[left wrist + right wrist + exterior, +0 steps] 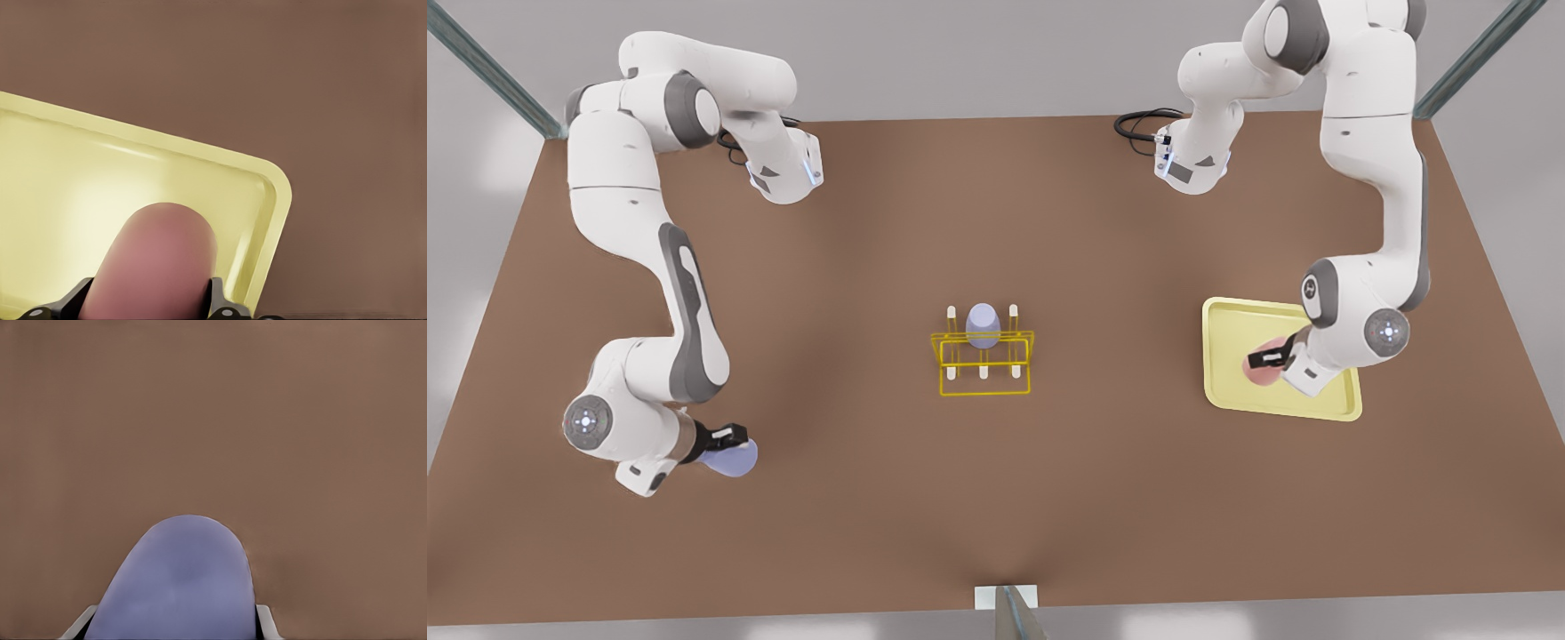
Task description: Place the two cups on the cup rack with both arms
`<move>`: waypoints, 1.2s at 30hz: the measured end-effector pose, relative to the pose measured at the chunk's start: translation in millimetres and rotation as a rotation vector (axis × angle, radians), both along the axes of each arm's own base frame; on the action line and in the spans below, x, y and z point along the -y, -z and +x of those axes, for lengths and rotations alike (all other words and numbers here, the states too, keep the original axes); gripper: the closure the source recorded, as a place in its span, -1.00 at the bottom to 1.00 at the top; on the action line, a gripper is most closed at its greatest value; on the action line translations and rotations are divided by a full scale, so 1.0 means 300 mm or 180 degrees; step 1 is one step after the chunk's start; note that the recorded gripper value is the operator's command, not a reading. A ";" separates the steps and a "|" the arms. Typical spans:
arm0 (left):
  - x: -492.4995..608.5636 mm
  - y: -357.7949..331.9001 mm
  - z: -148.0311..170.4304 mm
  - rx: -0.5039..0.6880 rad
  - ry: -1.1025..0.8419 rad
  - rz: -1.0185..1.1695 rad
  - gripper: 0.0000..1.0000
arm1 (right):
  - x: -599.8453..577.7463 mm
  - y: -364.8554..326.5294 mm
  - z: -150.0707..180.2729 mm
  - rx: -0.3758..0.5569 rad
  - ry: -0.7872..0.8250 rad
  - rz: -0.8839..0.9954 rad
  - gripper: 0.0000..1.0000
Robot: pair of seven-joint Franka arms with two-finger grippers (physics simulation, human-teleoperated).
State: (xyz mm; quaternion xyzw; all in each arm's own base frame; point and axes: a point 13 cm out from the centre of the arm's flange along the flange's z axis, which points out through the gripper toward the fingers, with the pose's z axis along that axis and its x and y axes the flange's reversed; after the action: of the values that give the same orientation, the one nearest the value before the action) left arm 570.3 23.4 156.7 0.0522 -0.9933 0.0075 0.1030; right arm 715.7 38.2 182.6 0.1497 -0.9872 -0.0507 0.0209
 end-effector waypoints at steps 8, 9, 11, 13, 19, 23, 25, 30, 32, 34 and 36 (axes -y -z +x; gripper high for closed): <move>0.818 -0.138 0.129 -0.0024 0.0400 -0.0461 -0.67 | -0.740 -0.201 -0.141 0.0095 -0.0361 0.0087 -0.73; 0.906 -0.151 0.145 -0.0012 0.0362 -0.0517 -0.67 | -0.810 -0.217 -0.163 0.0107 -0.0365 0.0087 -0.73; 1.032 -0.198 0.182 0.0032 0.0202 -0.0619 -0.67 | -0.932 -0.253 -0.195 0.0148 -0.0339 0.0102 -0.73; 1.100 -0.243 0.226 0.0076 -0.0029 -0.0686 -0.67 | -1.025 -0.290 -0.216 0.0189 -0.0275 0.0133 -0.73; 1.440 -0.293 0.160 -0.0011 -0.0391 -0.0782 -0.67 | -1.159 -0.267 -0.288 0.0083 -0.0002 0.0150 -0.73; 1.548 -0.287 0.114 -0.0092 -0.0662 -0.0728 -0.67 | -1.232 -0.235 -0.347 -0.0026 0.0127 0.0148 -0.73; 1.565 -0.274 0.100 -0.0140 -0.0809 -0.0680 -0.67 | -1.247 -0.212 -0.363 -0.0081 0.0208 0.0140 -0.73; 1.651 -0.231 0.029 -0.0240 -0.1028 -0.0555 -0.87 | -1.257 -0.164 -0.388 -0.0191 0.0389 0.0110 -0.73; 1.658 -0.214 0.022 -0.0269 -0.1134 -0.0512 -1.00 | -1.258 -0.151 -0.396 -0.0235 0.0461 0.0111 -0.73; 1.655 -0.204 0.024 -0.0276 -0.1236 -0.0469 -1.00 | -1.269 -0.145 -0.406 -0.0269 0.0516 0.0124 -0.73; 1.630 -0.210 0.043 -0.0269 -0.1355 -0.0437 -1.00 | -1.281 -0.134 -0.416 -0.0304 0.0561 0.0132 -0.73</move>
State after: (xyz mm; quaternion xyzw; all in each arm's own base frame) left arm 583.1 -465.7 219.8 0.2537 -0.9519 0.0944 0.1439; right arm 590.9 422.4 222.9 0.0601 -0.9932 -0.0799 0.0602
